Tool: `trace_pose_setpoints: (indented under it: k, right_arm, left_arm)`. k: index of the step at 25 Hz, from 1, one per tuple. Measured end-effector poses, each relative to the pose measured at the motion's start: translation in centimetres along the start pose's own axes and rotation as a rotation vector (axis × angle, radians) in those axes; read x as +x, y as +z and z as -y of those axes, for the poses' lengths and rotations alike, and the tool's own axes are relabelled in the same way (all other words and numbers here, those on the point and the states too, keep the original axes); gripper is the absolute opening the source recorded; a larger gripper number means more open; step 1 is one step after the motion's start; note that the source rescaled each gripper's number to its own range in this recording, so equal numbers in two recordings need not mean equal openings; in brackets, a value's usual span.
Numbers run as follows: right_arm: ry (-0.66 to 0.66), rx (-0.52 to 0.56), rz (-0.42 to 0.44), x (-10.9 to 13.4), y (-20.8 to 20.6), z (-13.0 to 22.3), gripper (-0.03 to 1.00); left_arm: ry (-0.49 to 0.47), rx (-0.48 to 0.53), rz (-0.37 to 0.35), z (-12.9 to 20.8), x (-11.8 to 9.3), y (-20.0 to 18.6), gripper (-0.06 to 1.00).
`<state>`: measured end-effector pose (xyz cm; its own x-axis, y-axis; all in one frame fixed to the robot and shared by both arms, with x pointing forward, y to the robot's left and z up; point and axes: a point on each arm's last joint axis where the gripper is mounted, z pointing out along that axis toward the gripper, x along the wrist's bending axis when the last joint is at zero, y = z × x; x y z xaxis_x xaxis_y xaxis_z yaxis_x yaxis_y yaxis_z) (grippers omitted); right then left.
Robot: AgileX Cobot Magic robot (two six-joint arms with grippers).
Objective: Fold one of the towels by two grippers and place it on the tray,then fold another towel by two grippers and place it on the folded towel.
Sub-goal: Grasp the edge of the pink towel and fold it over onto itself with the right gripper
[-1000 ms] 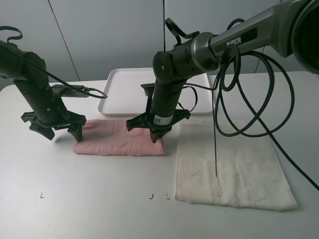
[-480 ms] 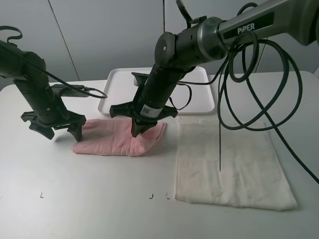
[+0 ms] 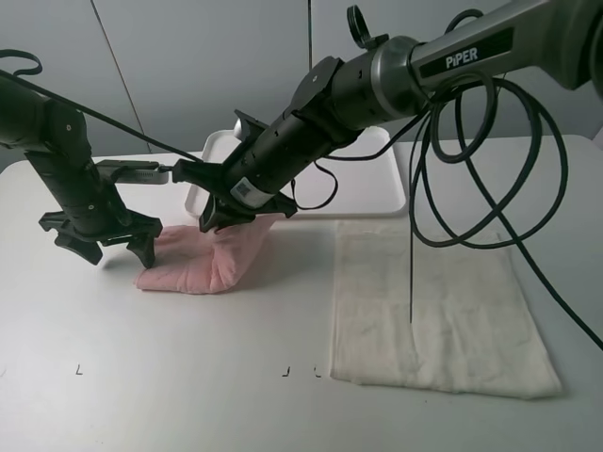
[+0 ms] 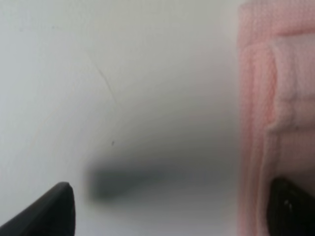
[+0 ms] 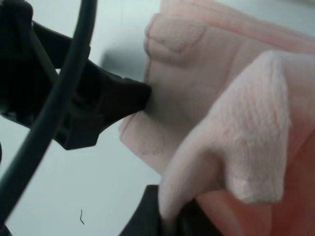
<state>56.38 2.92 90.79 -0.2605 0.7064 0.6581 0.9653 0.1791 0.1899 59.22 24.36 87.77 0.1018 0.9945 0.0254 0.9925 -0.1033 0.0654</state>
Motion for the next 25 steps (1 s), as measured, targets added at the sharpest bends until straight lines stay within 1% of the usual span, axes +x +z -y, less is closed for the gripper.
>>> trace_pose_setpoints:
  k: [3,6,10,13,16,20,25]
  right_arm:
    - [0.019,0.006,-0.054,-0.3,1.7,0.4,0.00]
    - [0.030,-0.006,-0.124,0.0,3.0,0.7,0.00]
    - [0.030,-0.049,-0.177,0.3,3.7,0.6,0.00]
    - [0.059,-0.076,-0.207,0.0,4.4,0.5,0.00]
    - [0.056,-0.089,-0.217,0.0,5.3,0.8,0.00]
    - [0.043,-0.091,-0.193,0.3,6.6,1.7,0.00]
    - [0.046,-0.108,-0.168,0.1,7.0,1.7,0.00]
  left_arm:
    - [0.000,0.000,0.000,0.0,0.0,0.0,1.00]
    - [0.000,0.000,0.000,0.0,0.0,0.0,1.00]
    - [0.000,0.002,0.000,0.0,0.0,0.0,1.00]
    - [-0.001,0.002,0.001,0.0,0.0,0.0,1.00]
    - [-0.001,0.004,0.001,0.0,0.0,0.0,1.00]
    - [-0.002,0.008,0.001,0.1,0.0,0.0,1.00]
    - [-0.020,0.009,0.017,0.1,-0.2,0.0,1.00]
